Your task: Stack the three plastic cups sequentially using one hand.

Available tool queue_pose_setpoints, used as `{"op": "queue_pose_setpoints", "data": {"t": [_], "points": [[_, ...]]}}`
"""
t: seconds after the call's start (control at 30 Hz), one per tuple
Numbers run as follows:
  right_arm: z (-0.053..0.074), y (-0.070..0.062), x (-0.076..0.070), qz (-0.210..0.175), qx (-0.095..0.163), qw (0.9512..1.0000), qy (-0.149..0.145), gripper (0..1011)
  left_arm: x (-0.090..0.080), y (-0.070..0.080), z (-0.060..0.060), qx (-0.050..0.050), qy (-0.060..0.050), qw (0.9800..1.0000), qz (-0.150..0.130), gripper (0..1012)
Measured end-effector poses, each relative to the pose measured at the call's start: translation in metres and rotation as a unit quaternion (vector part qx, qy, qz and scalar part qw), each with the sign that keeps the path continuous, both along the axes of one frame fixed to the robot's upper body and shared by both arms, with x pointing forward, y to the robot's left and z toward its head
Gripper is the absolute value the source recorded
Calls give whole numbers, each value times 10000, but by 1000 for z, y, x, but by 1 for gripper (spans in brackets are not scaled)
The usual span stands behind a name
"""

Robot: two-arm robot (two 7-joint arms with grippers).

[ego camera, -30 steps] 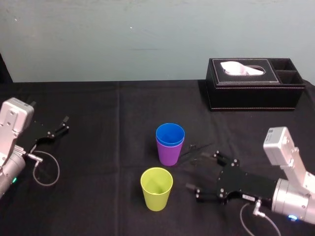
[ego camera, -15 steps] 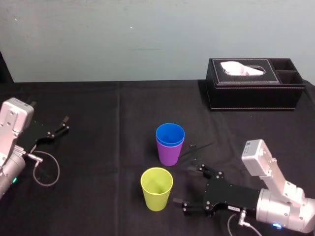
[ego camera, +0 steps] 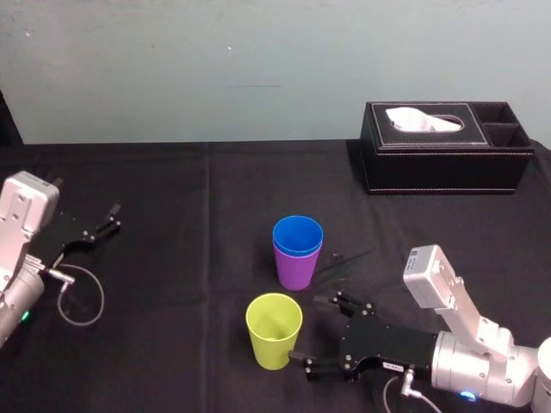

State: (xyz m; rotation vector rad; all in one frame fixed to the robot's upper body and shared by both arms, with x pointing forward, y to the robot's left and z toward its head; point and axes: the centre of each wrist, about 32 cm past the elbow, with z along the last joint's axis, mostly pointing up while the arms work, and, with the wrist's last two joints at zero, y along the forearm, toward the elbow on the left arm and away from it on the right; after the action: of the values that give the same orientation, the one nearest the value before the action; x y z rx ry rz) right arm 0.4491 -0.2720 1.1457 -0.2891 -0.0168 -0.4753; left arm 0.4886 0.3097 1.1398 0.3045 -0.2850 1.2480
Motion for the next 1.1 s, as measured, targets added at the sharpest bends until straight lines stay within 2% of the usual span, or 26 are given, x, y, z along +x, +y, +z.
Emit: {"op": "queue_pose_setpoints", "data": {"t": [0.5,1.1], "points": [[-4,12,8,82,99,9998,176,1000,0,0,0,0,0,10000,0,1011],[-8,30,22,99,17,9998,193,1000,0,0,0,0,0,10000,0,1012]]}}
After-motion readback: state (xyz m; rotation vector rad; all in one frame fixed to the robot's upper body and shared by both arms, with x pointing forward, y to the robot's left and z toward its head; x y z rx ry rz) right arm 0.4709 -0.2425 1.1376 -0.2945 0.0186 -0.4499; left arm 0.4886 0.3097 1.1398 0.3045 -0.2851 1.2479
